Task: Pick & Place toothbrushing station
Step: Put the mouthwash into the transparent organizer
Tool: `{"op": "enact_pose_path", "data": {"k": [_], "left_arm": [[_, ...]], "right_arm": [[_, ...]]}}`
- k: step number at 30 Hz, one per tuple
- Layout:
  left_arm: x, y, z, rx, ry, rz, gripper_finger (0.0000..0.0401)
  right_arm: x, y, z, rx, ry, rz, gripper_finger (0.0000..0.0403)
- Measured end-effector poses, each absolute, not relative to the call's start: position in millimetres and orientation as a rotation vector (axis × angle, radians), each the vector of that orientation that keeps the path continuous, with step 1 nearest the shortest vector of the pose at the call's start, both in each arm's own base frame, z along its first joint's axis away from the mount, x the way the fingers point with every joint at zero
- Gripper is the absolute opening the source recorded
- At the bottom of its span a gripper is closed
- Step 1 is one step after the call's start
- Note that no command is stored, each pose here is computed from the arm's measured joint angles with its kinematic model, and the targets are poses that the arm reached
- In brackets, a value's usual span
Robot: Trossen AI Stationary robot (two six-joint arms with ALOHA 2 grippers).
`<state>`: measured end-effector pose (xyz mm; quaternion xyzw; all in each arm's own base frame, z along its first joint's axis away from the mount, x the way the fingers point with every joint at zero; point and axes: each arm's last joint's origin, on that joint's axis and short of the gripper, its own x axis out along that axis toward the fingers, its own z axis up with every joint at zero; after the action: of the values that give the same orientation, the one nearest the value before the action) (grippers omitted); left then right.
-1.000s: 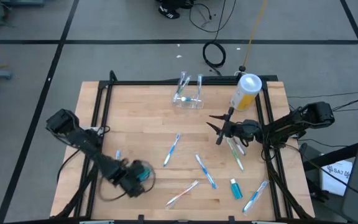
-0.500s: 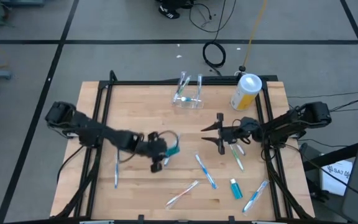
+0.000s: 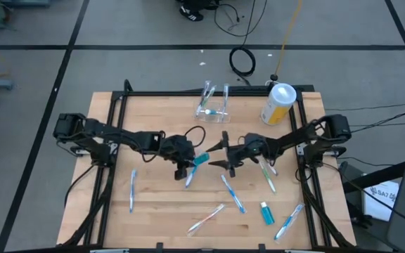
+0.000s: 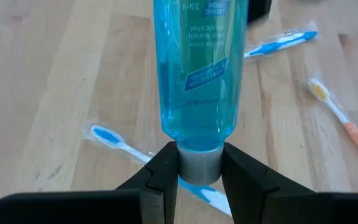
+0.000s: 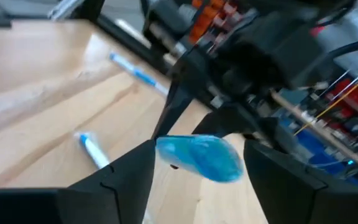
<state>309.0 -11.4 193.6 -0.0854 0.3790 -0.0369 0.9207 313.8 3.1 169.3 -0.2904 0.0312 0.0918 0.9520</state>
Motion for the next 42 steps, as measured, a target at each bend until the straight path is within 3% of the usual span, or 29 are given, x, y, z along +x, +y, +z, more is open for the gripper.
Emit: {"op": "enact_pose_path", "data": {"k": [5, 11, 20, 42], "left_arm": [[309.2, -12.1, 194.0, -0.155, 0.775, -0.114, 0.0102], [310.3, -11.7, 195.8, -0.183, 0.759, -0.173, 0.0102], [310.5, -7.8, 196.9, -0.304, 0.76, -0.217, 0.0102], [310.1, 14.0, 199.1, -0.421, 0.744, -0.258, 0.0102]], "right_arm": [[325.3, 3.0, 172.4, -0.63, 0.161, 0.223, 0.0257], [325.9, 5.2, 173.8, -0.744, 0.114, 0.301, 0.0252], [325.7, 6.5, 174.9, -0.917, 0.054, 0.358, 0.0225], [325.8, 6.6, 176.0, -0.889, 0.049, 0.351, 0.0126]]}}
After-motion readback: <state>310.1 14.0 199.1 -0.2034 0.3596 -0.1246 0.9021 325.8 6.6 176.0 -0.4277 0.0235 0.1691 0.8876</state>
